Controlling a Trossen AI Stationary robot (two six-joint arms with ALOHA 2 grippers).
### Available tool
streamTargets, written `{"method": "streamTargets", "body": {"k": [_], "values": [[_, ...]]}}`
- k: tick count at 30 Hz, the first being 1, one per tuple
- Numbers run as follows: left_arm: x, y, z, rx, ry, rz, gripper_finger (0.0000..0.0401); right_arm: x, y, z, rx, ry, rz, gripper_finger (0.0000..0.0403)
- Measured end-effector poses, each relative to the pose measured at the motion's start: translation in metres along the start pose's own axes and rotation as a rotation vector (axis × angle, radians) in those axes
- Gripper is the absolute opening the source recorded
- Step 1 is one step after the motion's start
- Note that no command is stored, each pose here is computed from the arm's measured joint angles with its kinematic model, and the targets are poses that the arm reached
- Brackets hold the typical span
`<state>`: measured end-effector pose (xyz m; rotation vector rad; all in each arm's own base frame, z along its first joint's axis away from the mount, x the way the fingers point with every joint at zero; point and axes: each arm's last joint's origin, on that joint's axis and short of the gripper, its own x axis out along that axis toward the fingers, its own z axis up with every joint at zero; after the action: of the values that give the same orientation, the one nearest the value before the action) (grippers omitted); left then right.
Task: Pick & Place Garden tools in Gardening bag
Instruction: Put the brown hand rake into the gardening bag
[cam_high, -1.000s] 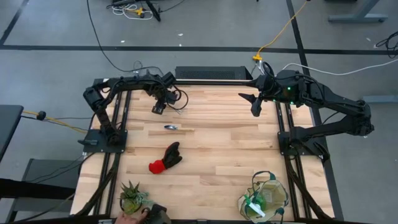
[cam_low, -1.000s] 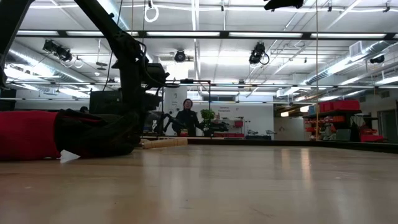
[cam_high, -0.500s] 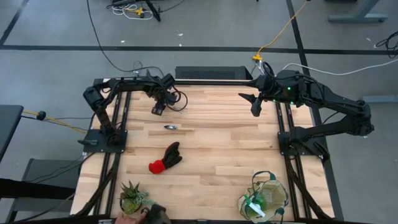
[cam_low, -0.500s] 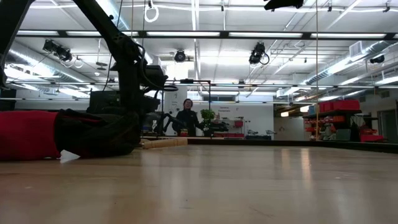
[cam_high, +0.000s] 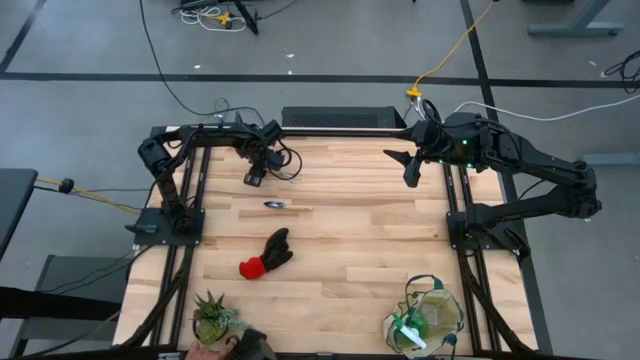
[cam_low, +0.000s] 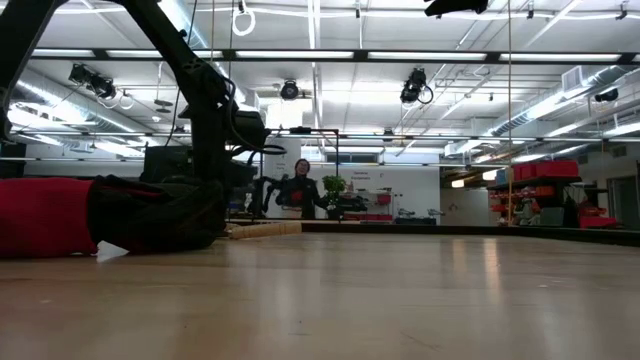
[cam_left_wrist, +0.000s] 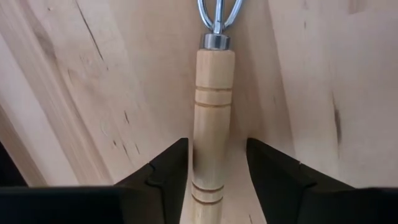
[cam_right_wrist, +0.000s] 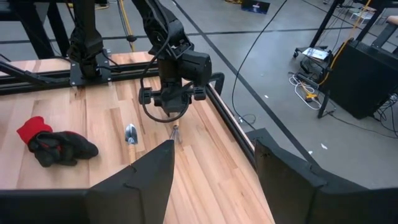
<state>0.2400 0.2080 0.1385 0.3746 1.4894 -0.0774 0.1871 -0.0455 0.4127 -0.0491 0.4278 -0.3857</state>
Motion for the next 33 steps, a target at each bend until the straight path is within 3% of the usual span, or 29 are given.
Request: {"method": "streamTargets", "body": {"k": [15, 28, 33], "values": [[0.0, 0.0, 0.0, -0.001, 0.001, 0.002, 0.0091, 0.0, 0.0, 0.0, 0.0, 0.0, 0.0, 0.0224], [-0.005, -0.005, 0.004, -0.017, 0.006, -0.006, 0.0079, 0.0, 0.0, 0.0, 0.0, 0.0, 0.0, 0.0224], [-0.016, -0.005, 0.01, -0.092, 0.018, -0.036, 0.0081, 0.0, 0.0, 0.0, 0.0, 0.0, 0.0, 0.0224]]}}
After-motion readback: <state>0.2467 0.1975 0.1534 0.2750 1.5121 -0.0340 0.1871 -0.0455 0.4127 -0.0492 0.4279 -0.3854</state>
